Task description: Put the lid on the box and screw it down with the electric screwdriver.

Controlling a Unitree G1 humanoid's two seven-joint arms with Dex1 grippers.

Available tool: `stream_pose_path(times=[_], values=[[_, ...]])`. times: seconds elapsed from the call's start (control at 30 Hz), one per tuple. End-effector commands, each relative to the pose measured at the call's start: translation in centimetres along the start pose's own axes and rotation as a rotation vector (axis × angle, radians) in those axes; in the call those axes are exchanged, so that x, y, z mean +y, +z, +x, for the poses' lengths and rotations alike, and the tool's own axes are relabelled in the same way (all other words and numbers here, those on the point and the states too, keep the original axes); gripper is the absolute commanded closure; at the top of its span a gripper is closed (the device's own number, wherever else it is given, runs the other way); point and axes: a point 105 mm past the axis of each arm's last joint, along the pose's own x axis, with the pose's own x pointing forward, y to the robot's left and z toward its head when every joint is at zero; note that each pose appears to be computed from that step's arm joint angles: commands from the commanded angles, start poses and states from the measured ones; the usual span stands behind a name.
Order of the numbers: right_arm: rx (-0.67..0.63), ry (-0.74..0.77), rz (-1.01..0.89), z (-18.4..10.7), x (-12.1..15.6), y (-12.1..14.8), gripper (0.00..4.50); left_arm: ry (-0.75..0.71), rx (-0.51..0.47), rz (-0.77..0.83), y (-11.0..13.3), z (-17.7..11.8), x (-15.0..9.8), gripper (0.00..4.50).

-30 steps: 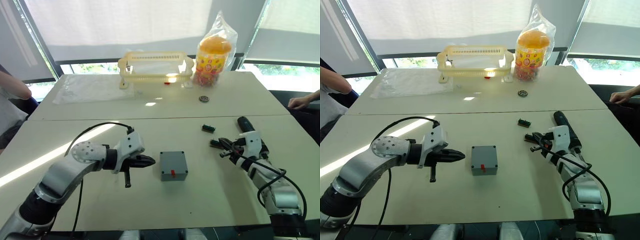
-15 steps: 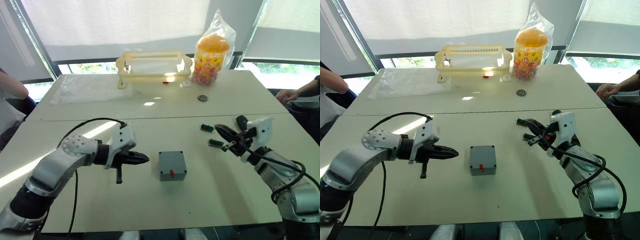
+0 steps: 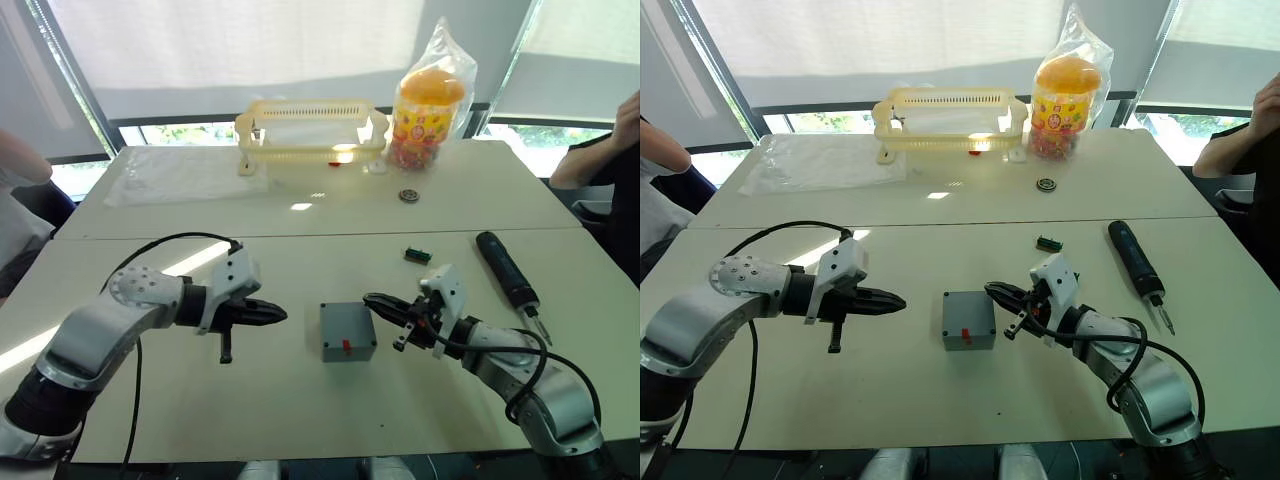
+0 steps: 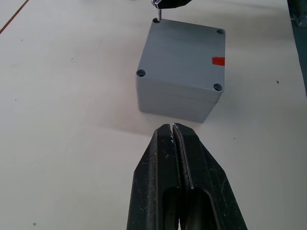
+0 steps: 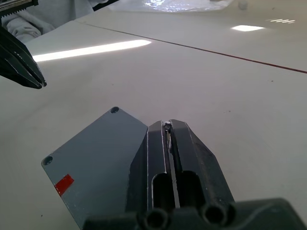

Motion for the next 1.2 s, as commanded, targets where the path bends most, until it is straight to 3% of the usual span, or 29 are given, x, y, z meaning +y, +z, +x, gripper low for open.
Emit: stream_pose_path(times=[0.03, 0.63, 0.73, 0.9, 1.13, 1.2], values=[[-0.021, 0.005, -0.033, 0.0, -0.1, 0.5, 4.5, 0.022, -0.02, 0.038, 0.9, -0.5, -0.1, 4.5], [-0.002, 0.029, -0.058, 0.8, 0.2, -0.1, 4.5, 0.028, -0.026, 0.039, 0.9, -0.1, 0.0, 4.5], [0.007, 0.029, -0.076, 0.8, 0.0, -0.1, 3.59, 0.029, -0.029, 0.037, 0.9, -0.1, 0.1, 4.5], [-0.008, 0.027, -0.099, 0.5, -0.2, 0.9, 0.99, 0.028, -0.049, 0.013, 1.3, -1.0, 0.2, 4.5], [-0.048, 0.052, -0.087, -0.8, -0.6, 3.6, 0.99, -0.014, -0.053, 0.004, 2.3, -1.7, 0.2, 4.5], [-0.056, 0.02, 0.008, -2.6, -2.9, 5.7, 0.99, -0.021, -0.098, 0.014, 3.5, -1.5, 0.4, 4.5]])
